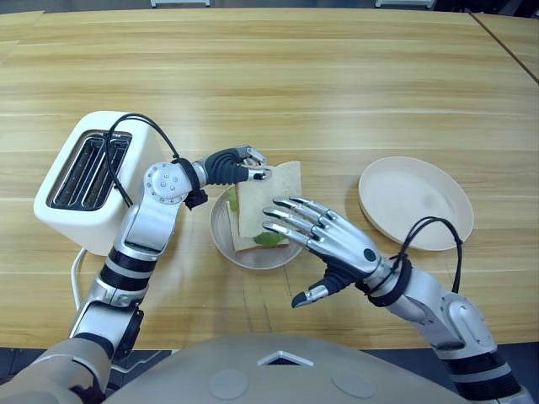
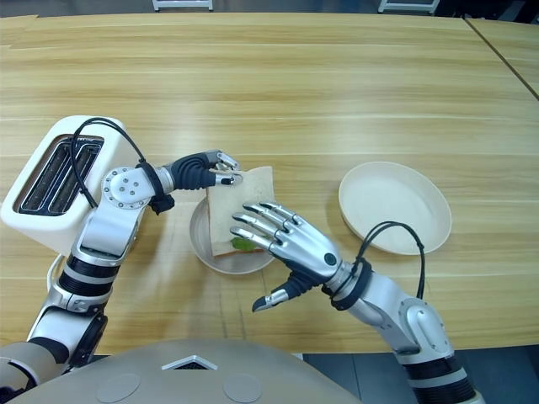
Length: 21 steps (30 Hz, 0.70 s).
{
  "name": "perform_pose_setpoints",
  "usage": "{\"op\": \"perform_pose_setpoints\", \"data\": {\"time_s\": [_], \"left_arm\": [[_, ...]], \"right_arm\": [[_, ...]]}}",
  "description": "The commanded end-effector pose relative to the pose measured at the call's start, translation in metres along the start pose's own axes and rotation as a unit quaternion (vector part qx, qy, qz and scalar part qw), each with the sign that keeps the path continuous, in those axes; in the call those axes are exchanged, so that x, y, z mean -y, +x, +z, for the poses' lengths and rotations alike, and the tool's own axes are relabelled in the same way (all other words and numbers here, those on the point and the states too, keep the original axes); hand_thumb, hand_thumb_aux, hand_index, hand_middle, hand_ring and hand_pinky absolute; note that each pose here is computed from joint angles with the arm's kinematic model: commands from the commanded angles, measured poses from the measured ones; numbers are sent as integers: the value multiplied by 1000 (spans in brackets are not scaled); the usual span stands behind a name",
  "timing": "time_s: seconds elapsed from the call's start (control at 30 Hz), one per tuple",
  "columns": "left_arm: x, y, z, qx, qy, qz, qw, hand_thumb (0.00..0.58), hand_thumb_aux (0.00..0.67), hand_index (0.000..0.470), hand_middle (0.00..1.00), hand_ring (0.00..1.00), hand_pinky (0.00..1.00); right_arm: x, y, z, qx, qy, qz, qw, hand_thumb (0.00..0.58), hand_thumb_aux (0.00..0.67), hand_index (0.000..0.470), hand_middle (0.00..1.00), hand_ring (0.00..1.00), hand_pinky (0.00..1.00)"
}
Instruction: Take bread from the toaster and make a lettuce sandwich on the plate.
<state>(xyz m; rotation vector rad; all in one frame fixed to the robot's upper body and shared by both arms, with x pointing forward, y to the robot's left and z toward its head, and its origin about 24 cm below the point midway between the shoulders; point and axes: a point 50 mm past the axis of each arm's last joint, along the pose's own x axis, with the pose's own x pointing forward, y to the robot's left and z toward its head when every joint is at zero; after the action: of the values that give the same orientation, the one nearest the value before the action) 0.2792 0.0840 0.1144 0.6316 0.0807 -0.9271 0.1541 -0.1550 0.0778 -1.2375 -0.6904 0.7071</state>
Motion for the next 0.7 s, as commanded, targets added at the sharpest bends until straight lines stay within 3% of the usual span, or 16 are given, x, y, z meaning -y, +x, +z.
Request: {"op": "perform_pose_setpoints", "data": {"time_s": [0.03,0.4,0.53,0.6,0.63,0.67,0.7], "left_arm": [[3,7,-19,-31,-1,-4,1000,580,670,470,1000,1000,1000],[23,21,-58,-114,65,-35,991,580,670,470,1000,1000,1000],[29,23,-55,-102,188,-32,976,580,670,470,1000,1000,1000],[21,26,-46,-90,296,19,951,580,670,470,1000,1000,1000],[16,27,-41,-86,354,50,930,198,126,88,1000,1000,1000],[11,29,-33,-71,398,88,910,0,0,0,251,251,251],[8,30,-25,-54,432,123,892,0,0,0,0,0,0]], "right_arm": [[-23,3,-3,-20,18,59,998,0,0,0,0,0,0],[-44,29,-18,-57,52,146,986,0,0,0,0,0,0],[-45,30,-17,-69,72,184,978,0,0,0,0,0,0],[-45,30,-15,-72,80,193,975,0,0,0,0,0,0],[-45,29,-14,-73,83,194,975,0,0,0,0,0,0],[-47,27,-13,-79,87,200,973,0,0,0,0,0,0],[-50,26,-12,-84,90,206,971,0,0,0,0,0,0]]}}
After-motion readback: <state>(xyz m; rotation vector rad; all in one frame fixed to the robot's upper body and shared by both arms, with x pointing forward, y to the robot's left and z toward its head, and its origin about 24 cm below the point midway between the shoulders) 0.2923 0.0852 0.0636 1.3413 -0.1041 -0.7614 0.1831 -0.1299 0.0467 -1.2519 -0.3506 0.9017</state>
